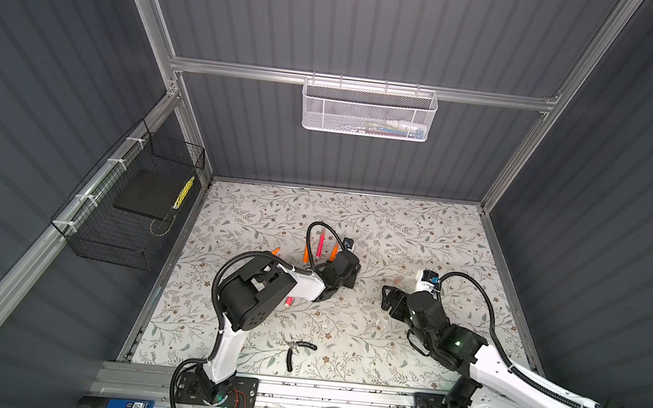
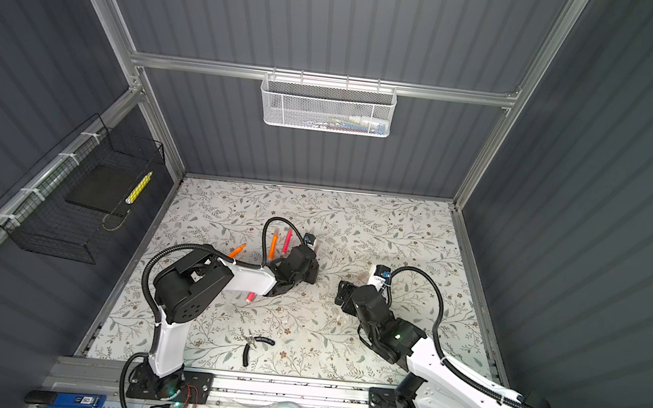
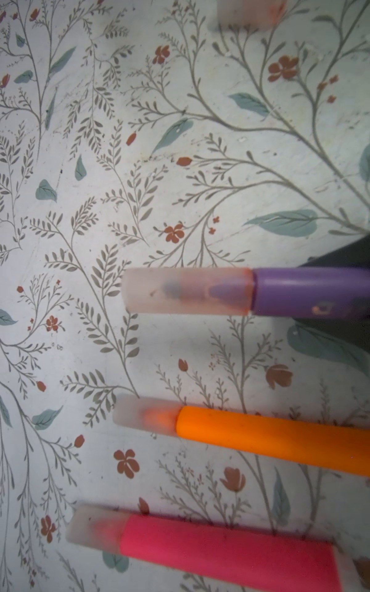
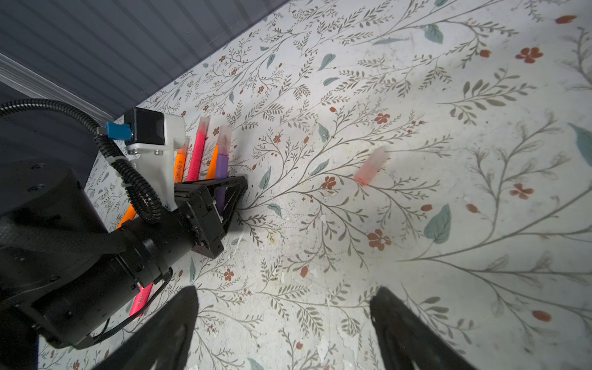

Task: Insert the pens into the pen caps
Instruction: 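Open and withdraw the right gripper while the left gripper lowers the capped marker, then release the capped purple marker and move the left gripper toward the pink marker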

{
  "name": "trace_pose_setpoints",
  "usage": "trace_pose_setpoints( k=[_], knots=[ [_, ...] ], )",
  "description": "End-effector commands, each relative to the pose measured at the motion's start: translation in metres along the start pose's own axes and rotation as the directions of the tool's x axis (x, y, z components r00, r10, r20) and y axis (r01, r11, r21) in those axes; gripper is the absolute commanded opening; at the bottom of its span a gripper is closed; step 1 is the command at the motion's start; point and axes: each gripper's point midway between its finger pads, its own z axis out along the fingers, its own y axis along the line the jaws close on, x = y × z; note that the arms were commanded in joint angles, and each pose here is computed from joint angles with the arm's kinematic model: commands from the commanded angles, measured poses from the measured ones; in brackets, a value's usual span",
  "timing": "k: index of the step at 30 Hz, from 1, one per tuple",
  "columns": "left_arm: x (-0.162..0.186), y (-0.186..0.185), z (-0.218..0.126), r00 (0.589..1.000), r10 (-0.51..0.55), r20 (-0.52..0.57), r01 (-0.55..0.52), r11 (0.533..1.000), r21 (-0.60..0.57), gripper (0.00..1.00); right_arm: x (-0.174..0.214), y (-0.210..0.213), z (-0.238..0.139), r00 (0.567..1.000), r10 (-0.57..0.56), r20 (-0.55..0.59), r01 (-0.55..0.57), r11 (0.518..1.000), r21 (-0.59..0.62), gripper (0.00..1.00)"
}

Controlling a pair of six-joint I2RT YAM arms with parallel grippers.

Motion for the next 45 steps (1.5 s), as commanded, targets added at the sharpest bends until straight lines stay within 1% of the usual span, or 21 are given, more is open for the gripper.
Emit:
trace_pose_setpoints(
  k=[1, 6, 9, 11, 13, 14, 17, 20, 21, 23, 26, 28, 31, 35, 37, 40, 45],
  knots=[
    [0.056, 0.02, 0.008, 0.985, 0.065, -0.162, -0.075, 0.995, -0.058, 0.2, -0.004, 0.006, 0.0, 1.0, 0.021, 0.007, -0.021, 1.0, -0.019, 0.87],
    [0.05, 0.016, 0.007, 0.986, 0.059, -0.154, -0.065, 0.997, -0.037, 0.32, -0.005, 0.007, -0.001, 1.0, 0.027, 0.008, -0.027, 0.999, -0.026, 0.86],
    [0.045, 0.011, 0.005, 0.987, 0.058, -0.149, -0.062, 0.998, -0.021, 0.36, -0.006, 0.006, -0.002, 1.0, 0.029, 0.011, -0.029, 0.999, -0.031, 0.86],
    [0.033, 0.006, 0.001, 0.989, 0.058, -0.134, -0.059, 0.998, -0.001, 0.4, -0.007, 0.006, -0.004, 0.999, 0.033, 0.017, -0.033, 0.999, -0.032, 0.86],
    [0.012, -0.001, -0.008, 0.992, 0.064, -0.104, -0.062, 0.998, 0.022, 0.45, -0.008, 0.005, -0.006, 0.999, 0.034, 0.022, -0.033, 0.999, -0.034, 0.86],
    [0.0, -0.006, -0.014, 0.994, 0.07, -0.088, -0.066, 0.997, 0.038, 0.49, -0.008, 0.005, -0.007, 0.999, 0.035, 0.023, -0.034, 0.999, -0.036, 0.86],
    [-0.051, -0.021, -0.045, 0.996, 0.087, -0.01, -0.086, 0.992, 0.093, 0.62, -0.009, 0.003, -0.01, 0.999, 0.038, 0.03, -0.037, 0.999, -0.039, 0.86],
    [-0.09, -0.026, -0.085, 0.994, 0.096, 0.058, -0.102, 0.988, 0.117, 0.68, -0.009, 0.002, -0.012, 0.999, 0.042, 0.032, -0.04, 0.998, -0.041, 0.86],
    [-0.099, -0.023, -0.099, 0.993, 0.088, 0.081, -0.097, 0.989, 0.115, 0.7, -0.01, 0.001, -0.013, 0.999, 0.041, 0.033, -0.04, 0.998, -0.04, 0.86],
    [-0.106, -0.013, -0.124, 0.991, 0.069, 0.116, -0.08, 0.992, 0.094, 0.72, -0.012, 0.001, -0.015, 0.998, 0.041, 0.037, -0.039, 0.998, -0.042, 0.86],
    [-0.093, 0.021, -0.152, 0.993, 0.033, 0.109, -0.031, 0.999, -0.022, 0.73, -0.014, 0.004, -0.017, 0.999, 0.035, 0.041, -0.033, 0.998, -0.05, 0.87],
    [-0.07, 0.052, -0.164, 0.997, -0.002, 0.082, 0.013, 0.991, -0.137, 0.73, -0.015, 0.004, -0.017, 0.999, 0.034, 0.042, -0.031, 0.998, -0.051, 0.87],
    [-0.034, 0.083, -0.179, 0.995, -0.06, 0.078, 0.076, 0.973, -0.217, 0.74, -0.014, 0.004, -0.016, 0.999, 0.033, 0.035, -0.032, 0.998, -0.049, 0.87],
    [0.006, 0.102, -0.189, 0.989, -0.132, 0.073, 0.145, 0.964, -0.224, 0.75, -0.009, 0.005, -0.013, 0.999, 0.039, 0.017, -0.038, 0.998, -0.054, 0.86],
    [0.025, 0.107, -0.189, 0.985, -0.164, 0.059, 0.173, 0.96, -0.221, 0.76, -0.007, 0.005, -0.012, 0.999, 0.043, 0.007, -0.043, 0.997, -0.057, 0.86],
    [0.049, 0.111, -0.183, 0.982, -0.185, 0.025, 0.186, 0.958, -0.217, 0.76, -0.003, 0.004, -0.011, 0.999, 0.047, -0.006, -0.048, 0.997, -0.056, 0.86],
    [0.063, 0.122, -0.173, 0.986, -0.166, -0.002, 0.158, 0.943, -0.293, 0.76, 0.001, 0.004, -0.01, 0.998, 0.05, -0.022, -0.052, 0.997, -0.059, 0.85]
  ],
)
